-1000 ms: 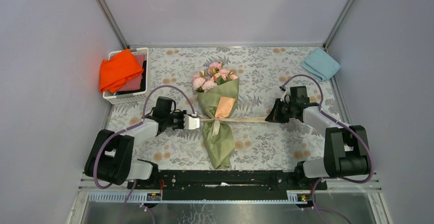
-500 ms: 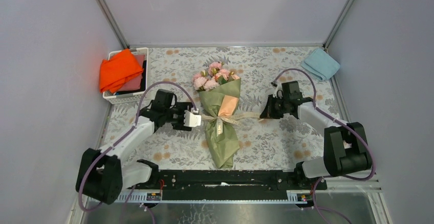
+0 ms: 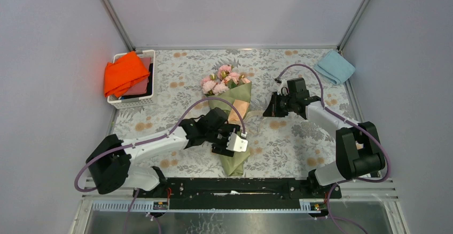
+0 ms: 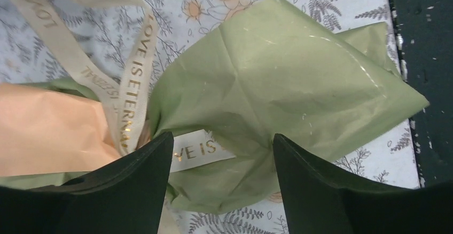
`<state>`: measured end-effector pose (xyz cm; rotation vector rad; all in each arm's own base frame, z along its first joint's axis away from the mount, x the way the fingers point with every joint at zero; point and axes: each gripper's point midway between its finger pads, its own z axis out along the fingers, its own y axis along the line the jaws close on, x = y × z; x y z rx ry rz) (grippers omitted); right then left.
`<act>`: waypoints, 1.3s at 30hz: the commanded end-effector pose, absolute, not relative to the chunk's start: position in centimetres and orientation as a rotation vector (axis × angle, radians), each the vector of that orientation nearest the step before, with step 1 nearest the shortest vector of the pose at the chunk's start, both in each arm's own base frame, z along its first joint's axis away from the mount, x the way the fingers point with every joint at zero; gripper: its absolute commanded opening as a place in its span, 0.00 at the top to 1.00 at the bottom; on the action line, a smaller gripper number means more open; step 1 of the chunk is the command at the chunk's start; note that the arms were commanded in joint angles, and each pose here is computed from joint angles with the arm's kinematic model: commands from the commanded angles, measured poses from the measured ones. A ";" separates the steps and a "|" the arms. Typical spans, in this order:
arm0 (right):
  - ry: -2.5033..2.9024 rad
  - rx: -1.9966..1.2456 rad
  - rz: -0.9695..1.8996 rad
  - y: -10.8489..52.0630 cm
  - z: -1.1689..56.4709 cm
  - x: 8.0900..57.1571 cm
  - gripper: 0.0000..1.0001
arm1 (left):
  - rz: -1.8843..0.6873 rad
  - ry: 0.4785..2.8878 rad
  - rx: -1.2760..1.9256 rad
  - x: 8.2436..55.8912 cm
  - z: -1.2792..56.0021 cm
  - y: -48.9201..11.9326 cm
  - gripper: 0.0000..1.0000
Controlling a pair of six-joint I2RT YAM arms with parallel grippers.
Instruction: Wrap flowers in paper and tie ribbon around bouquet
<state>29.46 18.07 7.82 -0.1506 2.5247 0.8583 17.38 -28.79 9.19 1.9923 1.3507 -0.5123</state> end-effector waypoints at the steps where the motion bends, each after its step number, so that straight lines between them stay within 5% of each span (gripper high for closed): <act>1: 2.459 -0.182 0.893 18.9 9.2 30.6 1.00 | -0.376 1.472 1.859 20.3 8.4 -29.5 0.25; 11: 2.468 -0.204 0.902 18.9 8.4 30.2 1.00 | -0.081 1.489 1.769 24.6 8.2 -27.8 0.27; 20: 2.468 -0.211 0.913 19.1 8.3 30.2 1.00 | -0.119 1.440 1.708 25.3 8.9 -29.1 0.30; 25: 2.473 -0.217 0.907 18.9 8.1 29.9 1.00 | -0.131 1.420 1.716 25.4 8.7 -29.4 0.63; 31: 2.472 -0.218 0.920 19.1 8.1 30.0 1.00 | -0.196 1.371 1.865 24.0 7.5 -29.0 0.64; 35: 2.471 -0.218 0.915 19.1 8.1 30.0 1.00 | -0.217 1.368 1.903 25.1 7.8 -28.6 0.97; 39: 2.471 -0.217 0.912 19.0 7.9 29.8 1.00 | -0.266 1.365 1.952 24.3 7.8 -28.5 1.00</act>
